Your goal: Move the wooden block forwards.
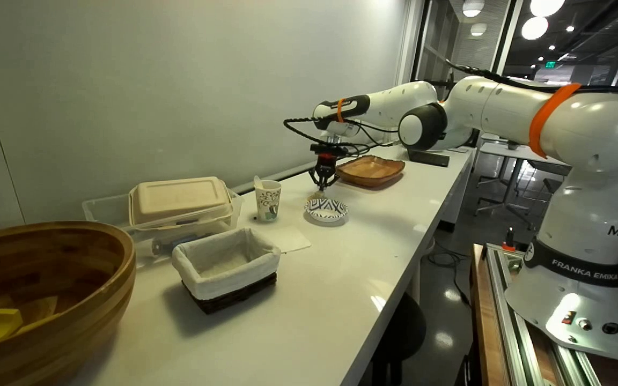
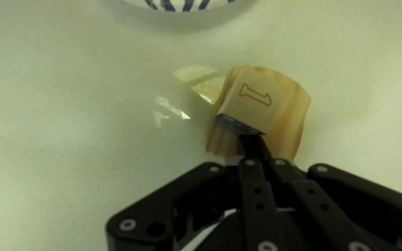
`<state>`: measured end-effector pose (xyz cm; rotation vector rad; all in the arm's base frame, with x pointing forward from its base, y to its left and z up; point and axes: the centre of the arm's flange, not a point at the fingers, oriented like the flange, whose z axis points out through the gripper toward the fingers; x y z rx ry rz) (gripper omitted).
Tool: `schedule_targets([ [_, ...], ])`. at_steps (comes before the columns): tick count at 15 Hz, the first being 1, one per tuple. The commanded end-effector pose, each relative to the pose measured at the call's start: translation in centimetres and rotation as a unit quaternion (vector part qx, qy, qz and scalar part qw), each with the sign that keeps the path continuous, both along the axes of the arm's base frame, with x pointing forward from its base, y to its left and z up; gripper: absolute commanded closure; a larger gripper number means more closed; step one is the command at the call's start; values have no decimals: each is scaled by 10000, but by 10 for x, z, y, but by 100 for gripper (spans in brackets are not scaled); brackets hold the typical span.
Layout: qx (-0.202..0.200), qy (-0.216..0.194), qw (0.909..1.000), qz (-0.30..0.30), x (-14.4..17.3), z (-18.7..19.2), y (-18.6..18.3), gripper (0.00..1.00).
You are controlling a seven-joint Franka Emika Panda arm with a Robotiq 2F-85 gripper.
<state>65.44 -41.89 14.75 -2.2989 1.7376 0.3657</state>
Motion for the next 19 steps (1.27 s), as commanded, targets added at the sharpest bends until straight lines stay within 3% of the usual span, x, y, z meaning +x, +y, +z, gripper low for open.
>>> schedule_targets([
  [1,-363,-56,9993,26,-1,24,-3,73],
  [6,-1331,-607,9889,246,-13,135,22,37],
  [11,-2005,-690,9672,1396,25,193,96,1],
  [13,-2207,-650,9552,1864,41,202,134,0],
  [14,-1997,-803,9658,1442,79,209,86,3],
  [16,-2144,-768,9586,1708,92,213,117,0],
  [19,-2190,-724,9568,1770,93,211,119,0],
])
